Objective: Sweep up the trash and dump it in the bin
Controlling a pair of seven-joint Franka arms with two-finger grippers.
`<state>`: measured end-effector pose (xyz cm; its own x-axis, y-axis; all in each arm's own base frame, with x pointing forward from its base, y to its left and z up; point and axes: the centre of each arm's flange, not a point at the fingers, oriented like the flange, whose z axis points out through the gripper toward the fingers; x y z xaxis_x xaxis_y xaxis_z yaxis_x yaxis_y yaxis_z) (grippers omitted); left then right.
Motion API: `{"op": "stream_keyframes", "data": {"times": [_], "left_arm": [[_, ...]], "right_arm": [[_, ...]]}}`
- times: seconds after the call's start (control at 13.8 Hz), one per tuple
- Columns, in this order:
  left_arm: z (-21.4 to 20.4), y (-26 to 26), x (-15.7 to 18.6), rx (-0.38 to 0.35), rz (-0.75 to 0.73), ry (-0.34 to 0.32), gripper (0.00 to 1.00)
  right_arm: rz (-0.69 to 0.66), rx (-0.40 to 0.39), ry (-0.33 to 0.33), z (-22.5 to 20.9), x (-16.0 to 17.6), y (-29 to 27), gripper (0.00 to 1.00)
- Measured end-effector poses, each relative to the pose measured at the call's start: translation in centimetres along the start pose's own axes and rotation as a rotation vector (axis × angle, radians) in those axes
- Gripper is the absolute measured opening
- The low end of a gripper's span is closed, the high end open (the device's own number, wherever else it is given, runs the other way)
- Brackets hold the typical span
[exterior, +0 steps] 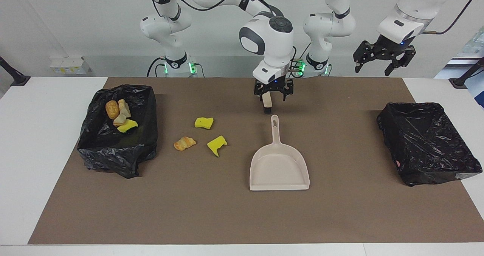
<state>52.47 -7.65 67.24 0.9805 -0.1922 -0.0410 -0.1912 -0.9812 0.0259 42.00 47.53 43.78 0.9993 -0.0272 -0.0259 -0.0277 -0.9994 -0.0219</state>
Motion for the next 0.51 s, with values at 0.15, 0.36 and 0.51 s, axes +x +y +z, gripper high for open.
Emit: {"op": "stream_keyframes", "data": {"times": [0.15, 0.36, 0.51], "left_arm": [[0.0, 0.0, 0.0, 0.000, 0.000, 0.000, 1.00], [0.0, 0.0, 0.0, 0.000, 0.000, 0.000, 1.00], [0.0, 0.0, 0.0, 0.000, 0.000, 0.000, 1.00]], "right_arm": [[-0.033, -0.029, -0.037, 0.9, -4.9, 0.3, 1.00], [-0.043, -0.017, -0.094, 2.9, -10.8, 1.3, 1.00], [-0.068, -0.030, -0.115, 4.4, -13.8, 1.4, 1.00]]}}
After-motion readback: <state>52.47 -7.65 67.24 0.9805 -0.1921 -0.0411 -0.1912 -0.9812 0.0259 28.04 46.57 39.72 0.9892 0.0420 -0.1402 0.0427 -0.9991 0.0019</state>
